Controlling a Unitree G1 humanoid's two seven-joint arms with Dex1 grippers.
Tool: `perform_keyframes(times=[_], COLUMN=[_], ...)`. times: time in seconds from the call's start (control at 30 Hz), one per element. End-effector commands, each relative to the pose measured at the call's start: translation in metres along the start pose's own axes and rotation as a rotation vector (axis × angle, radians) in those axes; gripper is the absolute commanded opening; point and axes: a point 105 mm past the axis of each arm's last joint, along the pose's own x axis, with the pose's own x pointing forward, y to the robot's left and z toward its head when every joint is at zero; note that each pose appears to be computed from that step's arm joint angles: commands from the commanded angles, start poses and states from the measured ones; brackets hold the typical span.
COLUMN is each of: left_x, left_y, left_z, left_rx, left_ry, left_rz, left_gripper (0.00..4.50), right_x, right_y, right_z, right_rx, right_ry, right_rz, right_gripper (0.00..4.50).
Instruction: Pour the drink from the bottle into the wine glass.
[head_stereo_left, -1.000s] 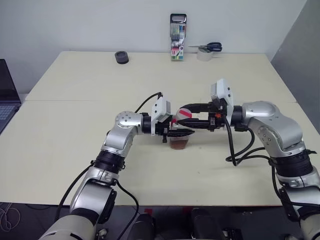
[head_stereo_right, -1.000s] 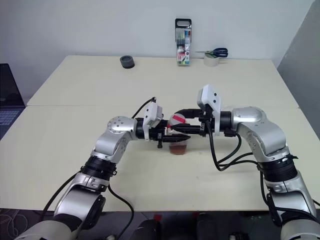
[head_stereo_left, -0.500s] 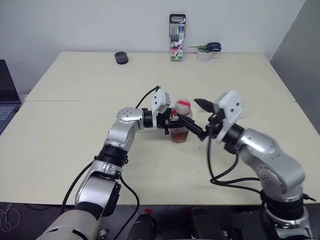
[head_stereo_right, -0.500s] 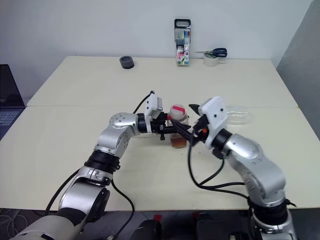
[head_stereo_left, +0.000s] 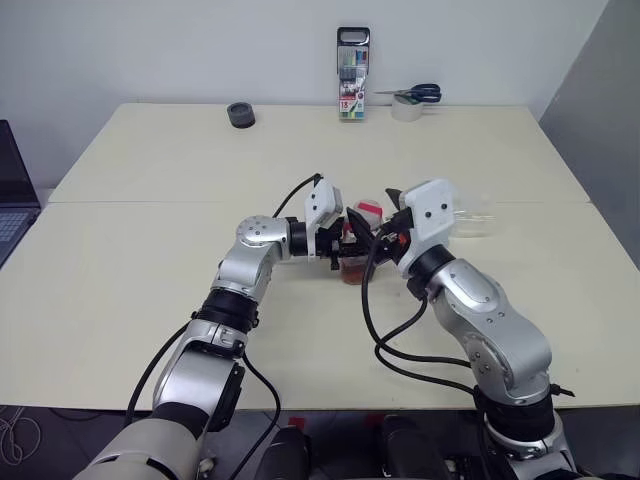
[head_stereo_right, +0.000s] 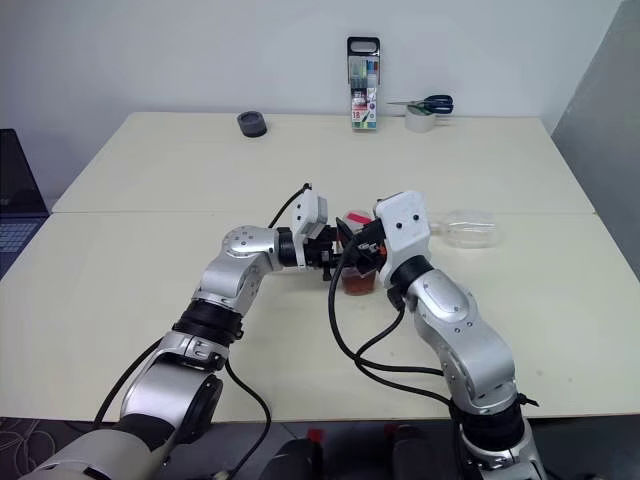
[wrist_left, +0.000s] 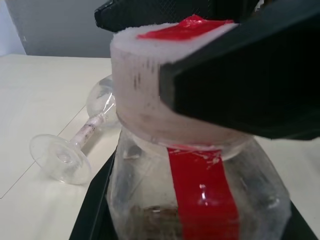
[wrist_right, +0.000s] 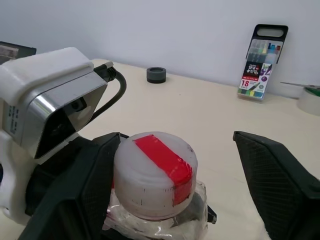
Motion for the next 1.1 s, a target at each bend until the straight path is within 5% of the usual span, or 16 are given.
perform_keyframes(times=[0.03,0.13,0.3,0.43,0.57,0.77,1.0,1.1], left_x=[0.000,0.000,-0.001,-0.003,-0.008,-0.012,-0.011,-0.010], left_y=[0.002,0.002,0.001,0.001,0.001,0.003,0.010,0.015], left_z=[0.015,0.014,0.014,0.013,0.015,0.016,0.017,0.019], left_rx=[0.058,0.059,0.064,0.063,0.068,0.070,0.052,0.049], left_ry=[-0.035,-0.033,-0.028,-0.021,-0.023,-0.029,-0.040,-0.047], left_rz=[-0.002,-0.002,-0.007,-0.027,-0.036,-0.014,0.031,0.056], left_gripper=[1.70,1.70,1.69,1.69,1.69,1.69,1.67,1.67], right_x=[-0.001,-0.001,-0.002,-0.009,-0.012,-0.015,-0.020,-0.031], right_y=[-0.004,-0.002,0.007,0.017,-0.002,-0.004,-0.025,-0.019], right_z=[0.014,0.014,0.014,0.024,0.011,0.002,0.027,0.030], right_rx=[-0.009,-0.013,-0.011,-0.075,-0.122,-0.165,-0.151,-0.097], right_ry=[-0.064,-0.064,-0.069,-0.104,0.063,0.104,-0.017,-0.033], right_rz=[-0.027,-0.009,0.091,0.464,0.757,0.810,0.509,0.386], right_gripper=[2.69,1.84,1.85,1.85,1.85,1.85,4.25,4.27])
